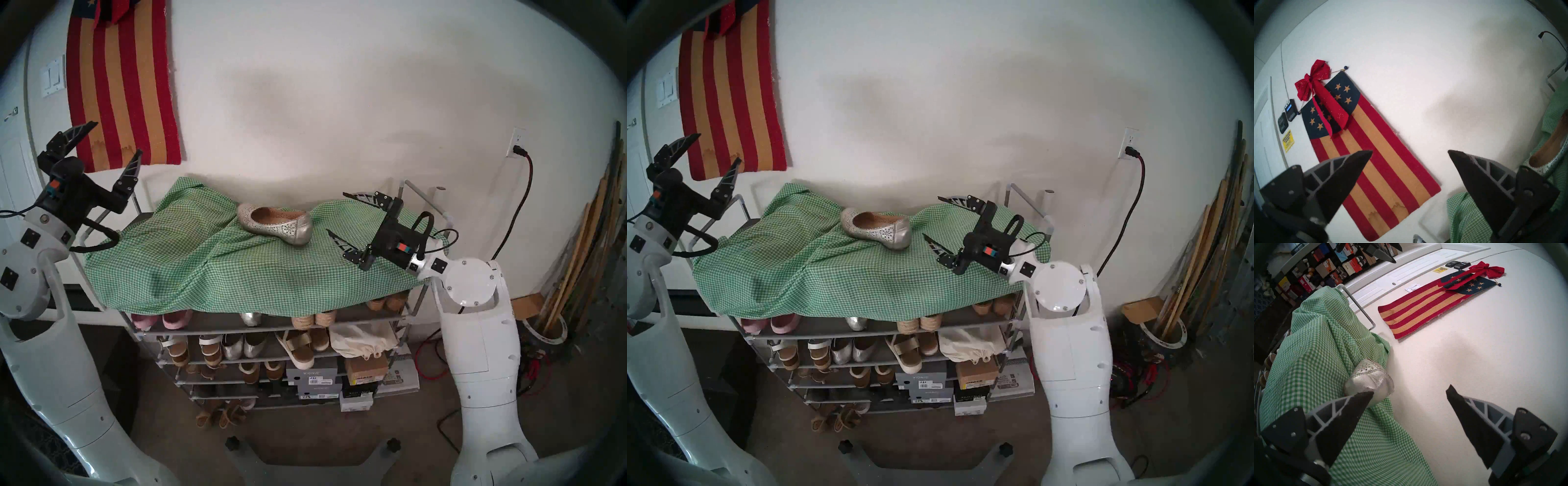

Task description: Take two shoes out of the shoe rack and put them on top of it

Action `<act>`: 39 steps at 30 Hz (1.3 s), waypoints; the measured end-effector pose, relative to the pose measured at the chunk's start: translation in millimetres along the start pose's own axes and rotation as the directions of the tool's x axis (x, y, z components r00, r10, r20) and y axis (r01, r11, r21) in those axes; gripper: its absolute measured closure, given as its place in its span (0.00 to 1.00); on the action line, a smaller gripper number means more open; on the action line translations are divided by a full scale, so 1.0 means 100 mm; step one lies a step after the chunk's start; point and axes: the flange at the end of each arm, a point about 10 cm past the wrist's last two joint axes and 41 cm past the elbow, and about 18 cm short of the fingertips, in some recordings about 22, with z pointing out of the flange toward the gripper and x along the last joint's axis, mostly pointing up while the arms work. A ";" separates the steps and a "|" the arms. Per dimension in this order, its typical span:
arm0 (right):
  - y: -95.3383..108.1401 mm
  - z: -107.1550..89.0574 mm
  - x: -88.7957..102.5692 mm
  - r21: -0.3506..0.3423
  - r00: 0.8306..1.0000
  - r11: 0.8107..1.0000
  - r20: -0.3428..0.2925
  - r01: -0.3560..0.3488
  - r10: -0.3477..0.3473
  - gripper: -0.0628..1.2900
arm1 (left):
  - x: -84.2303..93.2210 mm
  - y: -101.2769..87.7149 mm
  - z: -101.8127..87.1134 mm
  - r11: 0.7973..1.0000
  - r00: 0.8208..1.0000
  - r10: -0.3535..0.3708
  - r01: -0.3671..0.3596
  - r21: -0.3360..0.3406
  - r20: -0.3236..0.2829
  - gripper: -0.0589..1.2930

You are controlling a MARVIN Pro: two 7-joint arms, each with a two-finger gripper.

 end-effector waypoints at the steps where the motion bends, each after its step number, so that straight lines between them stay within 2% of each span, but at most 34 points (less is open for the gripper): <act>1: 0.00 0.00 0.00 0.000 1.000 1.000 0.000 0.000 0.000 0.04 | -0.01 -0.01 -0.01 1.000 1.000 0.003 -0.003 0.001 -0.001 0.02; 8: 0.00 0.00 0.00 0.001 1.000 1.000 -0.002 -0.002 0.002 0.04 | -0.02 -0.04 -0.06 1.000 1.000 0.011 -0.011 -0.007 -0.014 0.02; 12: -0.04 0.07 0.07 0.025 0.999 0.999 -0.030 -0.029 0.030 0.04 | -0.03 -0.05 -0.07 1.000 1.000 0.013 -0.013 -0.010 -0.016 0.02; 17: -0.23 0.30 0.28 0.101 0.991 0.992 -0.102 -0.074 0.084 0.04 | -0.03 -0.05 -0.07 1.000 1.000 0.014 -0.014 -0.014 -0.017 0.02; 20: -0.42 0.45 0.38 0.161 0.982 0.981 -0.136 -0.109 0.132 0.04 | -0.03 -0.05 -0.07 1.000 1.000 0.015 -0.015 -0.016 -0.018 0.02; 24: -0.74 0.61 0.47 0.252 0.964 0.953 -0.160 -0.169 0.214 0.04 | -0.04 -0.05 -0.08 1.000 1.000 0.015 -0.016 -0.017 -0.019 0.02; 29: -1.11 0.72 0.56 0.364 0.932 0.902 -0.179 -0.233 0.314 0.04 | -0.04 -0.05 -0.08 1.000 1.000 0.015 -0.015 -0.014 -0.021 0.02; 30: -1.19 0.73 0.58 0.393 0.923 0.886 -0.184 -0.246 0.338 0.04 | -0.03 -0.05 -0.08 1.000 1.000 0.015 -0.015 -0.013 -0.021 0.02; 35: -1.43 0.74 0.65 0.483 0.889 0.831 -0.199 -0.277 0.412 0.04 | -0.03 -0.06 -0.07 1.000 1.000 0.012 -0.012 -0.007 -0.024 0.02; 39: -1.55 0.74 0.67 0.532 0.872 0.798 -0.203 -0.284 0.446 0.04 | -0.03 -0.06 -0.07 1.000 1.000 0.010 -0.010 -0.004 -0.025 0.02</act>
